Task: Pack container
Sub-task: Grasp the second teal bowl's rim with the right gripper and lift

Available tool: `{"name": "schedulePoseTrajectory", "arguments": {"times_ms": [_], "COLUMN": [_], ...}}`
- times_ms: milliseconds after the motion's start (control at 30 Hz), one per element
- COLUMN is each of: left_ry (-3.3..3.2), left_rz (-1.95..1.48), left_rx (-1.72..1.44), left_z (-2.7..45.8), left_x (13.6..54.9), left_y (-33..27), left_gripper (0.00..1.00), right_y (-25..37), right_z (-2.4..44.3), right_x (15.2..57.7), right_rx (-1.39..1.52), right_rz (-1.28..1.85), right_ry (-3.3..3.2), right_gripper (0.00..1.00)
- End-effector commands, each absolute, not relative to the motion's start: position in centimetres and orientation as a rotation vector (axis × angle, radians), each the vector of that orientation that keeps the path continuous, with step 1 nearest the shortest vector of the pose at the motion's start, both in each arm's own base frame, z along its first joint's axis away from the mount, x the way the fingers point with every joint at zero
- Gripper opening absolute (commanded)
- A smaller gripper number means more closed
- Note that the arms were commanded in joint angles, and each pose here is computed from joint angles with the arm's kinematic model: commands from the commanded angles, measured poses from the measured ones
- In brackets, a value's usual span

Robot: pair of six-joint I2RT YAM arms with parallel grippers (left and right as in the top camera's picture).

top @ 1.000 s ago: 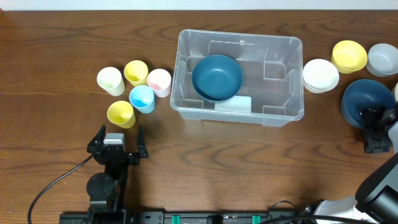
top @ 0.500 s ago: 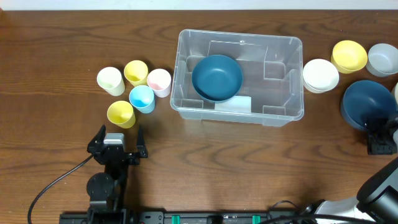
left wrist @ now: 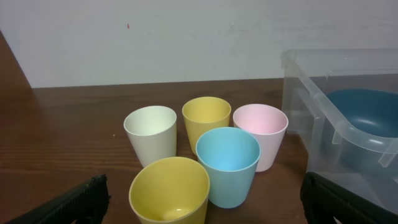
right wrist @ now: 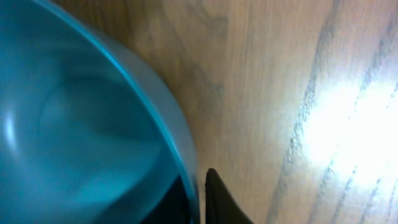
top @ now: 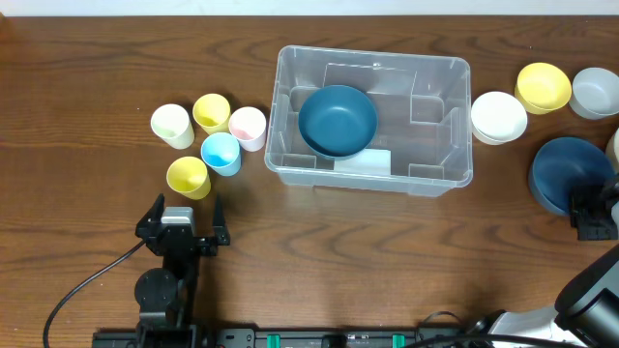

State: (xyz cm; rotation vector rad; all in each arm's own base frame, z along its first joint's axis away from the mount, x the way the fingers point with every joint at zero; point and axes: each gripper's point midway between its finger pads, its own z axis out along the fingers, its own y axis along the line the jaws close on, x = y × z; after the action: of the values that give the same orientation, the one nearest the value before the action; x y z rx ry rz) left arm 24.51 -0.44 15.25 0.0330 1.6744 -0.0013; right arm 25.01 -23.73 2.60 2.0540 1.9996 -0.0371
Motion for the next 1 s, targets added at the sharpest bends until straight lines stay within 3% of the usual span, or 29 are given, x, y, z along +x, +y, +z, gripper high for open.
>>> {"name": "schedulePoseTrajectory", "arguments": {"times_ms": [0, 300, 467, 800, 967], "left_ry": [1.721, 1.72, 1.721, 1.721, 1.721], "left_rz": [-0.001, -0.001, -0.001, -0.001, -0.001], "left_rx": [0.053, 0.053, 0.053, 0.053, 0.053], "left_z": [13.8, 13.8, 13.8, 13.8, 13.8], "left_x": [24.4, 24.4, 24.4, 24.4, 24.4], "left_y": [-0.6, -0.6, -0.6, -0.6, -0.6], "left_gripper": [0.98, 0.98, 0.98, 0.98, 0.98], "right_y": [-23.4, -21.5, -20.5, -17.6, -12.6], "right_z": [1.5, 1.2, 3.8, 20.0, 28.4], "right_x": [23.6, 22.1, 23.7, 26.3, 27.1], "right_rx": [2.111, 2.203, 2.105, 1.521, 1.196], "right_rz": [-0.071, -0.044, 0.117, 0.285, 0.406], "right_ry": [2.017, 2.06, 2.062, 1.868, 1.749], "right_gripper": [0.01, 0.01, 0.01, 0.02, 0.02]}}
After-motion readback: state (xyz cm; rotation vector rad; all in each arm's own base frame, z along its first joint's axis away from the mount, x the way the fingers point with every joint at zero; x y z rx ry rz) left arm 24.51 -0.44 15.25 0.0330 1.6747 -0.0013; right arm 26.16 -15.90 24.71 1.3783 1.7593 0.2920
